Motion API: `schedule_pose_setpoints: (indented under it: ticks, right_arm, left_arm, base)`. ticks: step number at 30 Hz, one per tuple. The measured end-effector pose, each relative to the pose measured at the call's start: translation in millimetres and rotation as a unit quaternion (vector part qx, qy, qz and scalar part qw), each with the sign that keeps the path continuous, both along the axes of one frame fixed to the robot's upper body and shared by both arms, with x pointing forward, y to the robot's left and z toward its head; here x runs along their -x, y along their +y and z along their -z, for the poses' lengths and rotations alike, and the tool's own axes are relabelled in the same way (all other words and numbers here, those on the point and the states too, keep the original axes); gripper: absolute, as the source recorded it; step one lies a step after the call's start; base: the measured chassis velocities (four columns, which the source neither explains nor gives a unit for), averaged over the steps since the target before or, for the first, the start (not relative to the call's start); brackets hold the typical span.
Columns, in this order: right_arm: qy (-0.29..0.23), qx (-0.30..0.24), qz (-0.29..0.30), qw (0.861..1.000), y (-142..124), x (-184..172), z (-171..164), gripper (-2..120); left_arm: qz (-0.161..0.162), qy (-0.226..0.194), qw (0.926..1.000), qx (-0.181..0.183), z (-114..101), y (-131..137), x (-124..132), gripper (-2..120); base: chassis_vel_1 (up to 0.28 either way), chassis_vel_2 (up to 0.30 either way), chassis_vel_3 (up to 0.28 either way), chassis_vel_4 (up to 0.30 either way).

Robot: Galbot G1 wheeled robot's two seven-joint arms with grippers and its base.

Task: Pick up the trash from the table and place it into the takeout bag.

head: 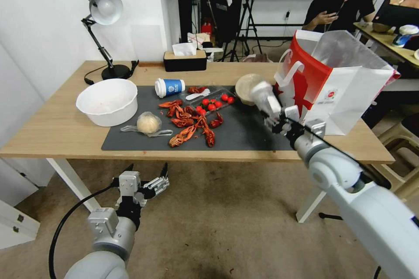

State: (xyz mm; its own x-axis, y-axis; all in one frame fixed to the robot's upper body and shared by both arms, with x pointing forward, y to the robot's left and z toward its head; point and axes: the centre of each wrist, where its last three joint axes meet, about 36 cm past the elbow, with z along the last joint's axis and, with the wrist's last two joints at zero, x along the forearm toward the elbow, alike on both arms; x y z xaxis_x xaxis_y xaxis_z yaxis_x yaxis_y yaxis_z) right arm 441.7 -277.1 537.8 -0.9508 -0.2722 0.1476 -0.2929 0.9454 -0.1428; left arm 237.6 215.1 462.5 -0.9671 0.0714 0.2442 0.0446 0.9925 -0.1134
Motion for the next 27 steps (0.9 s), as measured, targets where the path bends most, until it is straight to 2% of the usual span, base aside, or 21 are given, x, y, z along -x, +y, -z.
schedule_pose_setpoints:
  ticks: [2,4,5,8,10,12,14,16,18,20,27]
  right_arm:
    - [-0.008,0.0,-0.001,1.0,-2,0,-10,45]
    - [-0.033,-0.003,0.002,0.999,-8,-2,-41,45]
    - [-0.033,-0.003,0.002,0.999,-8,-2,-41,45]
    - [-0.058,-0.014,0.024,0.998,-16,-9,-74,45]
    - [-0.06,-0.015,0.026,0.998,-17,-9,-77,45]
    - [-0.079,-0.025,0.05,0.995,-27,-18,-105,45]
    - [-0.082,-0.027,0.07,0.994,-31,-22,-116,45]
    - [-0.069,-0.028,0.122,0.99,-38,-30,-136,45]
    - [-0.063,-0.028,0.136,0.988,-40,-33,-140,45]
    - [-0.04,-0.036,0.179,0.982,-49,-42,-152,45]
    - [0.005,-0.054,0.215,0.975,-60,-54,-151,45]
  left_arm:
    - [0.0,0.0,1.0,0.0,0,0,0,100]
    - [-0.002,-0.001,1.0,0.0,-1,0,1,100]
    - [-0.002,-0.001,1.0,0.0,-1,0,1,100]
    - [-0.003,-0.002,1.0,-0.001,-2,0,2,100]
    - [-0.003,-0.002,1.0,-0.001,-2,0,2,100]
    - [-0.003,-0.002,1.0,-0.001,-2,0,2,100]
    - [-0.004,-0.002,1.0,-0.001,-2,0,2,100]
    - [-0.004,-0.002,1.0,-0.002,-2,0,2,100]
    - [-0.004,-0.002,1.0,-0.002,-1,0,2,100]
    - [-0.004,-0.001,1.0,0.0,0,-1,1,100]
    - [-0.004,0.0,1.0,-0.001,1,-1,0,100]
  base:
    - [0.0,0.0,0.0,0.0]
    - [0.0,0.0,0.0,0.0]
    - [0.0,0.0,0.0,0.0]
    - [0.0,0.0,0.0,0.0]
    - [0.0,0.0,0.0,0.0]
    - [0.0,0.0,0.0,0.0]
    - [0.0,0.0,0.0,0.0]
    - [0.0,0.0,0.0,0.0]
    - [0.0,0.0,0.0,0.0]
    - [0.0,0.0,0.0,0.0]
    - [0.0,0.0,0.0,0.0]
